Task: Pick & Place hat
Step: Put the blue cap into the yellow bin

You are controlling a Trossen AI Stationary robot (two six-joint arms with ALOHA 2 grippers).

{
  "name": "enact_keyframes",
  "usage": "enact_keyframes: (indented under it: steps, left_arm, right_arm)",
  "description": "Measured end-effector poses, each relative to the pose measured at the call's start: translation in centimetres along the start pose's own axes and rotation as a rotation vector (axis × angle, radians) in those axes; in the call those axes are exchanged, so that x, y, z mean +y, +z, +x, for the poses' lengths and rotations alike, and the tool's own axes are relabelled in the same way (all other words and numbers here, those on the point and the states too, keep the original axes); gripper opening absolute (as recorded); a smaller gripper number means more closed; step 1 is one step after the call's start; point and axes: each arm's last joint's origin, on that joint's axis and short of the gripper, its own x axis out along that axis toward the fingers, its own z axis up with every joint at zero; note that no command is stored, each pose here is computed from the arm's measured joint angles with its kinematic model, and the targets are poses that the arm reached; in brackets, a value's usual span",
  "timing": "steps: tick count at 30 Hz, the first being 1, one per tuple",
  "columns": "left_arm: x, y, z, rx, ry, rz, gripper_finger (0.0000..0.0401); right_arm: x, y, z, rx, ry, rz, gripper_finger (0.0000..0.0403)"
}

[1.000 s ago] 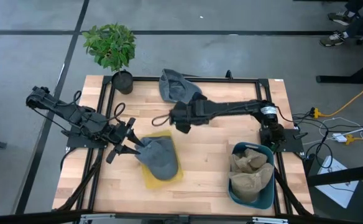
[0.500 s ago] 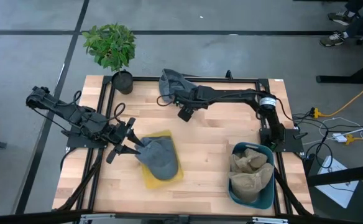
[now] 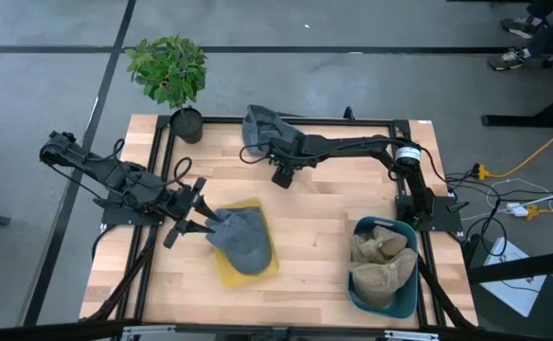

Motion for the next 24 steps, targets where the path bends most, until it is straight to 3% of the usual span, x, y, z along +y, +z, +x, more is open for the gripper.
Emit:
enact_keyframes:
  steps: [7, 14, 19, 24]
  left_arm:
    - [0.1, 0.1, 0.0, -0.013, 0.047, -0.001, 0.0145]
    - [0.1, 0.1, 0.0, -0.013, 0.046, -0.001, 0.0145]
    - [0.1, 0.1, 0.0, -0.012, 0.045, -0.001, 0.0145]
    - [0.2, -0.1, 0.0, 0.001, 0.046, 0.000, 0.0145]
  right_arm:
    - [-0.6, 0.6, 0.4, -0.053, -0.039, 0.047, 0.0204]
    - [-1.0, 0.3, 2.5, 0.001, 0.016, 0.062, 0.0185]
    - [-1.1, 0.2, 3.1, 0.004, -0.054, 0.062, 0.0174]
    - [-1.1, 0.2, 3.1, -0.003, -0.060, 0.087, 0.0106]
